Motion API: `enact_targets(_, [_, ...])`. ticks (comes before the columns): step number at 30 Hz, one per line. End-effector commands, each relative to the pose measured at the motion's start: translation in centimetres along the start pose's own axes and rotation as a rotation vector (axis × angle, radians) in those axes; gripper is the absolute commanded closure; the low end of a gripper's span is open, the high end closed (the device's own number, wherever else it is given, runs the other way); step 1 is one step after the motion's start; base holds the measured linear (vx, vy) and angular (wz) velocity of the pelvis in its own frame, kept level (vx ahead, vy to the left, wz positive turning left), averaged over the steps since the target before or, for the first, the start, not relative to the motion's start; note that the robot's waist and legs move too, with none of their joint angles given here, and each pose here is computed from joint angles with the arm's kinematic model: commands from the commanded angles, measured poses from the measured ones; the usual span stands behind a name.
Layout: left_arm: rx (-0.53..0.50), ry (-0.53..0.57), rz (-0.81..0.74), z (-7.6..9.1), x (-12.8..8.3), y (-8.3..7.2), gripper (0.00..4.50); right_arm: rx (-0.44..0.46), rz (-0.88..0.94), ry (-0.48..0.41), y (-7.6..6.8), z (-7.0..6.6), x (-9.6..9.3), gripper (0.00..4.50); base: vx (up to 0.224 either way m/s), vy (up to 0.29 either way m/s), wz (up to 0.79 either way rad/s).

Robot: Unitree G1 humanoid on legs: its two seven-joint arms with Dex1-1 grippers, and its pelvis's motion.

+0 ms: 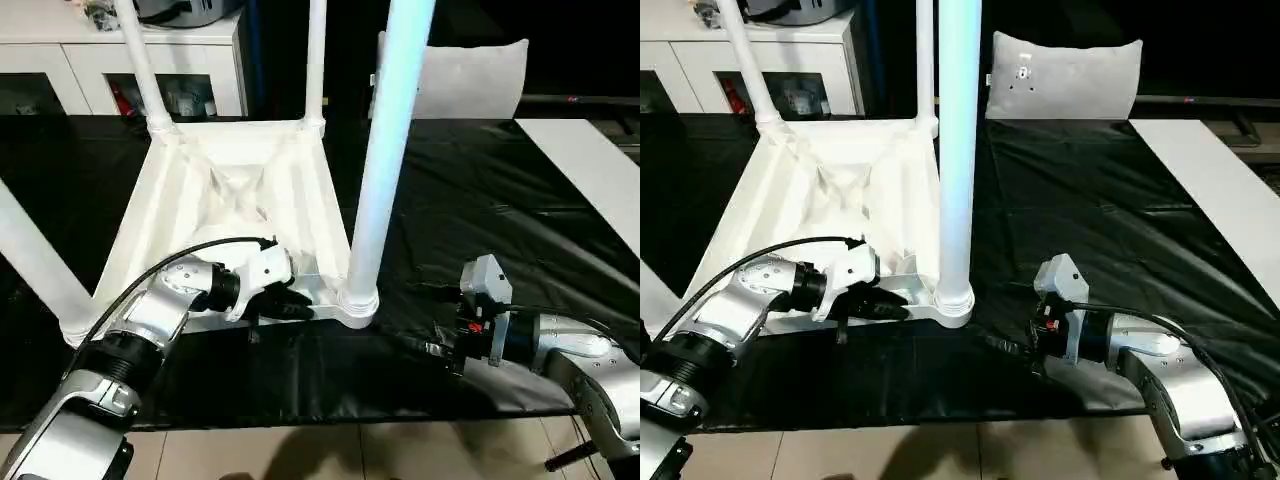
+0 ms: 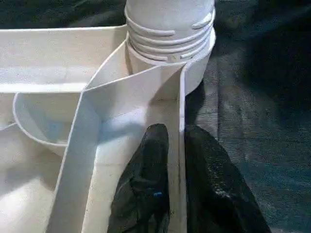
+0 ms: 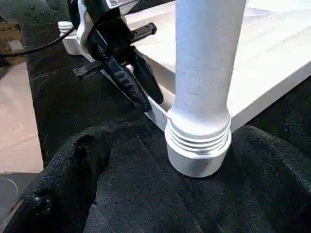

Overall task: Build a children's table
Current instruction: Rotate leg to tighten

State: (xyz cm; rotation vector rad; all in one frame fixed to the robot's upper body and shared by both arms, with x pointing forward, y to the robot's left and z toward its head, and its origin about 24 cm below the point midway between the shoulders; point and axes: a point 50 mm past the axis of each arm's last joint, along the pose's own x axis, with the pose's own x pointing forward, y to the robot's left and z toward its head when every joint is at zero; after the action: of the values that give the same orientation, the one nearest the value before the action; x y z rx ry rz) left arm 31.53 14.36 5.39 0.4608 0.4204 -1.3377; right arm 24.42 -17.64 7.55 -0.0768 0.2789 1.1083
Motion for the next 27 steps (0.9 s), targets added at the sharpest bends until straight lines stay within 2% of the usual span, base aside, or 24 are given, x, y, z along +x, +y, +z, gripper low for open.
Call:
enact_targets(1, [0.005,0.029,0.020,0.19,-0.45,0.34,3.45,-0.013,-0.008,0.004,-0.18,0.09,0.09,0.00,0.000,0.000,0.00])
enact_targets(10, [-0.031,0.053,0.025,-0.35,-0.44,0.30,3.45,-0.011,-0.010,0.005,-0.31,-0.21,-0.11,0.00,0.000,0.000,0.00])
enact_targets(14, [-0.054,0.004,0.038,0.13,-0.37,0.38,3.79,-0.011,-0.010,0.005,-0.37,-0.23,-0.06,0.00,0.000,0.000,0.00])
enact_targets(15, [-0.053,-0.004,0.036,0.19,-0.34,0.34,4.03,-0.012,-0.010,0.005,-0.38,-0.25,-0.02,0.00,0.000,0.000,0.00])
enact_targets(21, [-0.031,0.054,0.022,-0.55,-0.53,0.01,4.43,-0.017,-0.007,0.003,-0.38,-0.34,0.25,0.00,0.000,0.000,0.00])
enact_targets(27, [0.024,0.009,0.043,0.18,-0.34,0.14,4.43,-0.018,0.001,0.005,-0.22,-0.35,0.09,0.00,0.000,0.000,0.00])
